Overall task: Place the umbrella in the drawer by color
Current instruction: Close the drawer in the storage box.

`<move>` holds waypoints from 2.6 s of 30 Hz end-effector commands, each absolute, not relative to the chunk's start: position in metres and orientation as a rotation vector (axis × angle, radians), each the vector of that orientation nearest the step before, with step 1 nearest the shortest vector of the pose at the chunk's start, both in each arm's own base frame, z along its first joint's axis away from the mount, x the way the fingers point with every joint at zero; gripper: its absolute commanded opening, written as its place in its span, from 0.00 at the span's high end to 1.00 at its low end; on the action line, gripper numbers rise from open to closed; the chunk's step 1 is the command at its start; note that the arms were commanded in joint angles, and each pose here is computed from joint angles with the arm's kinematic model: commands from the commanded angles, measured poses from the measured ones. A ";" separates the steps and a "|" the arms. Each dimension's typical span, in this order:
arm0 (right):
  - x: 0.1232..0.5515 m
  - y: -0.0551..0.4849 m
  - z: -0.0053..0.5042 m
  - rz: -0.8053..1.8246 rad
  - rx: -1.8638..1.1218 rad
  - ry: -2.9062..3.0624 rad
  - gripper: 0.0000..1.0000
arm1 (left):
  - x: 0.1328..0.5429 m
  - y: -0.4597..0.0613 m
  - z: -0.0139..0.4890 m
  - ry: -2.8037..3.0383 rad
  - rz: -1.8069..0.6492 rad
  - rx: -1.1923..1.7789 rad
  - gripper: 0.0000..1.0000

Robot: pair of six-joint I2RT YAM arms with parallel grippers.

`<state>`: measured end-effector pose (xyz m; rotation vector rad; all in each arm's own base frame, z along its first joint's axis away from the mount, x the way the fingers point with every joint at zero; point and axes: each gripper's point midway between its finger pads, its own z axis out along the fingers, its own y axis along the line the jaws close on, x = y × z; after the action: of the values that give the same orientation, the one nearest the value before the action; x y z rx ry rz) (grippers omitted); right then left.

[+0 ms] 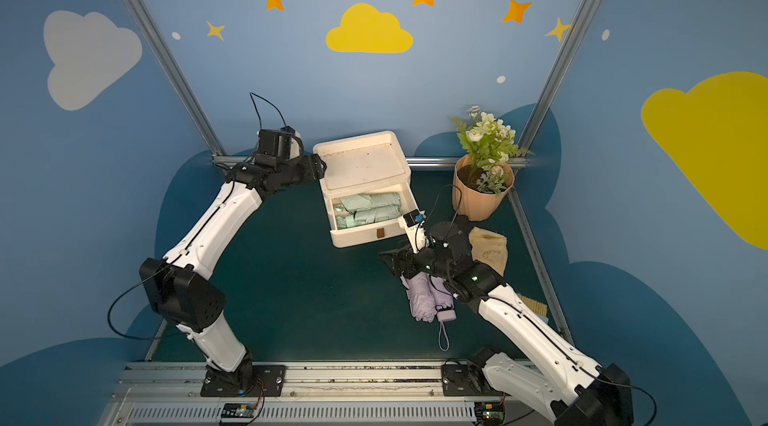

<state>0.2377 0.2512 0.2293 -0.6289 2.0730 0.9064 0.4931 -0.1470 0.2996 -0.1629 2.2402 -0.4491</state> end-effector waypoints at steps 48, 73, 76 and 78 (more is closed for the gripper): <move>0.384 0.295 0.257 0.884 -0.709 1.855 0.30 | 0.521 -0.152 0.254 2.369 -0.332 -0.067 0.80; 0.407 0.233 0.250 0.742 -0.606 1.919 0.32 | 0.525 -0.154 0.243 2.388 -0.326 -0.071 0.81; 0.407 0.216 0.243 0.700 -0.574 1.940 0.31 | 0.525 -0.154 0.241 2.390 -0.322 -0.073 0.81; 0.406 0.212 0.244 0.699 -0.575 1.948 0.31 | 0.526 -0.154 0.241 2.389 -0.322 -0.075 0.81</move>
<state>0.3767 0.2301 0.2118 -0.6028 2.0943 0.8679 0.5305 -0.1386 0.2801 -0.1265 2.2733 -0.3029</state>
